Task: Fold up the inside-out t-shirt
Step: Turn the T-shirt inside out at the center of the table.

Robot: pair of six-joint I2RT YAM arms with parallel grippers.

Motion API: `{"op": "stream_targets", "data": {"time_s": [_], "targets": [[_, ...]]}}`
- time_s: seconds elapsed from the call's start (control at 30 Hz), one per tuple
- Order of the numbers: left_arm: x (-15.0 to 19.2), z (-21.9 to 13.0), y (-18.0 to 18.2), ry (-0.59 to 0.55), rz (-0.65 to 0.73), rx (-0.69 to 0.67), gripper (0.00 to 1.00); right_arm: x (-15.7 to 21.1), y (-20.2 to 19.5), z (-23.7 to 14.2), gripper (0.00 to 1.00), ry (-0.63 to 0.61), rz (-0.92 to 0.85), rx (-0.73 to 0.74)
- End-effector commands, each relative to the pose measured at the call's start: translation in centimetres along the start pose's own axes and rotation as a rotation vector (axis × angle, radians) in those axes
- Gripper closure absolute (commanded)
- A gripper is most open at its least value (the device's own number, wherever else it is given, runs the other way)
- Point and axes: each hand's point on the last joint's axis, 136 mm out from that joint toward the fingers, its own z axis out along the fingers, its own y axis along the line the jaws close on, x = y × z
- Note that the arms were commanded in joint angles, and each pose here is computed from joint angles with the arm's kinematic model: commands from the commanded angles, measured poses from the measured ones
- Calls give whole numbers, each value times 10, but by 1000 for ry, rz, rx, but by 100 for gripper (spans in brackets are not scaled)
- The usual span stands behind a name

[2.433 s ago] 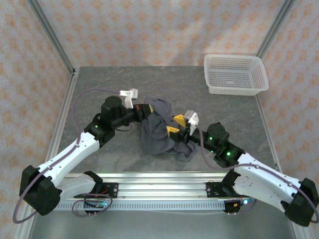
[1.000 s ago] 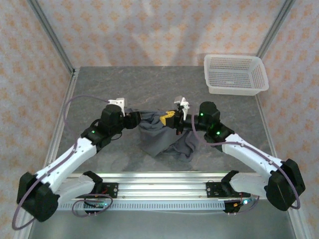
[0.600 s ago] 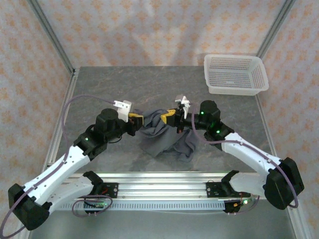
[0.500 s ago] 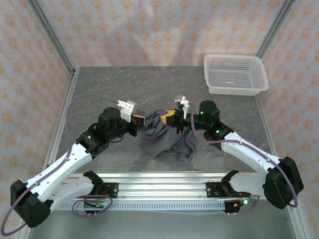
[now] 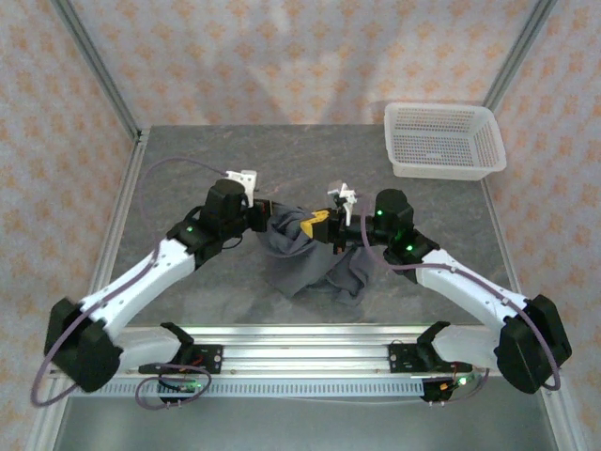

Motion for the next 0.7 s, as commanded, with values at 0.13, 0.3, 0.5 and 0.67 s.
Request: {"op": "stream_targets", "data": {"time_s": [0.13, 0.3, 0.5, 0.67], "targets": [[20, 28, 1, -12, -164, 101, 79, -44, 32, -15, 100, -128, -127, -69], [3, -28, 17, -122, -107, 20, 55, -38, 25, -14, 100, -105, -126, -39], [-9, -87, 19, -176, -13, -6, 51, -35, 20, -9, 100, -98, -118, -36], [-6, -103, -30, -127, 119, 243, 68, -35, 17, -6, 100, -91, -112, -40]]}}
